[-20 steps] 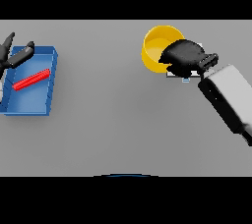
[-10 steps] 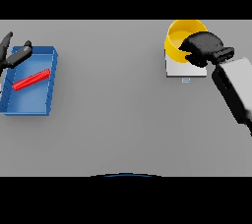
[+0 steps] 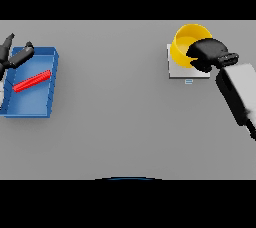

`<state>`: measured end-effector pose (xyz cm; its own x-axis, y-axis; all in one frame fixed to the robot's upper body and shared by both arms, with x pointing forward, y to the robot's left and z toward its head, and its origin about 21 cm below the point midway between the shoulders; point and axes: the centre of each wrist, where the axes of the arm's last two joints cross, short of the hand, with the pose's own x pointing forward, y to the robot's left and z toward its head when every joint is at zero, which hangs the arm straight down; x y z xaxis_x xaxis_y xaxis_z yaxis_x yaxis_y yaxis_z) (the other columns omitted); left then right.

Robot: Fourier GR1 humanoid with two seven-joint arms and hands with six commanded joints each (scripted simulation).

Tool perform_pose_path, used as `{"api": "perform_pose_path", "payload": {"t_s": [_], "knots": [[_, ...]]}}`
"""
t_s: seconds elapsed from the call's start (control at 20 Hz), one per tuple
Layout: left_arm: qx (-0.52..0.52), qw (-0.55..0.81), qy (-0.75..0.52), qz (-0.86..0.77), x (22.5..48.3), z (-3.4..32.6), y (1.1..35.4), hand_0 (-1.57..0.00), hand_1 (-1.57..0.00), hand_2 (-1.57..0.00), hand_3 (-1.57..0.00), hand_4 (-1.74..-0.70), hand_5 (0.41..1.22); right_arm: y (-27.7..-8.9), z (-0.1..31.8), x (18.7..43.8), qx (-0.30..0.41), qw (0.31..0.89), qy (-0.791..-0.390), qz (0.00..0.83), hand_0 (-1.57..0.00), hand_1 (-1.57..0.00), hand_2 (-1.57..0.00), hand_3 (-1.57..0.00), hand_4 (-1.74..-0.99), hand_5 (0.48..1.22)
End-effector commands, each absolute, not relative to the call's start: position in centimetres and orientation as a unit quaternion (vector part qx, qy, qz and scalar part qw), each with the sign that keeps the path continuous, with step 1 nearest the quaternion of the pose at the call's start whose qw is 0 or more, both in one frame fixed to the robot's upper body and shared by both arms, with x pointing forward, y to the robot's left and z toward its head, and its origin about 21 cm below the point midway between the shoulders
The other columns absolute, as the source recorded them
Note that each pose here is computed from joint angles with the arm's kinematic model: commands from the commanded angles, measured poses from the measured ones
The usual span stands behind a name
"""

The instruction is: Pick up the red beaker and tilt it to pour out 1 green nut into yellow bowl. Pick up the yellow bowl and place it on the metallic measuring scale.

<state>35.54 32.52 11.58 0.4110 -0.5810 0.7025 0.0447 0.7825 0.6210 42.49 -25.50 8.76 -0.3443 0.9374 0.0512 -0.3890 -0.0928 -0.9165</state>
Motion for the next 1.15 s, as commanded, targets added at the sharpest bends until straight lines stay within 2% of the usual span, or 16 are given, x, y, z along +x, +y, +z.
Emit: {"api": "perform_pose_path", "payload": {"t_s": [0.0,0.15,0.2,0.25,0.3,0.4,0.5,0.6,0.7,0.85,1.1], "knots": [[0.261,0.796,-0.510,-0.199,35.66,11.85,32.24,0.00,0.00,0.00,0.00,-0.85,0.799,-25.47,8.56,42.54,-0.298,0.491,-0.457,0.679,-1.57,-1.57,-1.38,-1.40,-1.741,1.221],[0.259,0.797,-0.508,-0.200,35.63,11.84,32.57,0.00,0.00,0.00,0.00,-0.84,0.783,-25.44,8.22,42.54,-0.293,0.496,-0.452,0.681,-1.57,-1.57,-1.37,-1.45,-1.741,1.221],[0.261,0.797,-0.507,-0.200,35.71,11.67,32.48,0.00,0.00,0.00,0.00,-0.84,0.780,-25.39,8.15,42.57,-0.294,0.499,-0.451,0.679,-1.57,-1.57,-1.40,-1.38,-1.741,1.221],[0.262,0.798,-0.505,-0.201,35.88,11.81,32.70,0.00,0.00,0.00,0.00,-0.84,0.779,-25.34,8.28,42.70,-0.297,0.500,-0.451,0.678,-1.57,-1.50,-1.44,-1.25,-1.741,1.221],[0.264,0.796,-0.506,-0.203,35.76,11.66,32.67,0.00,0.00,0.00,0.00,-0.84,0.775,-25.45,8.51,42.73,-0.295,0.501,-0.449,0.679,-1.56,-1.43,-1.34,-1.11,-1.682,1.221],[0.257,0.797,-0.508,-0.204,35.60,11.41,32.71,0.00,0.00,0.00,0.00,-0.84,0.774,-25.55,8.23,42.67,-0.292,0.513,-0.448,0.672,-1.33,-1.12,-1.01,-0.82,-1.592,1.074],[0.260,0.794,-0.510,-0.202,35.62,11.64,32.91,0.00,0.00,0.00,0.00,-0.83,0.768,-26.05,8.36,42.69,-0.282,0.529,-0.446,0.665,-0.95,-0.81,-0.71,-0.58,-1.535,0.965],[0.250,0.796,-0.514,-0.200,35.69,11.45,32.33,0.00,0.00,0.00,0.00,-0.84,0.764,-25.69,8.38,42.85,-0.275,0.540,-0.443,0.660,-0.61,-0.56,-0.47,-0.39,-1.496,0.890],[0.258,0.797,-0.507,-0.202,35.67,11.61,32.52,0.00,0.00,0.00,0.00,-0.83,0.754,-25.76,8.76,42.91,-0.274,0.537,-0.445,0.663,-0.39,-0.38,-0.30,-0.26,-1.476,0.847],[0.261,0.796,-0.509,-0.199,35.65,11.94,32.70,0.00,0.00,0.00,0.00,-0.83,0.752,-25.56,8.07,42.80,-0.273,0.531,-0.435,0.674,-0.20,-0.19,-0.15,-0.13,-1.435,0.817],[0.256,0.796,-0.511,-0.200,35.42,11.95,32.57,0.00,0.00,0.00,0.00,-0.83,0.760,-25.96,8.26,42.63,-0.274,0.541,-0.418,0.677,-0.06,-0.06,-0.05,-0.04,-1.390,0.779]]}}
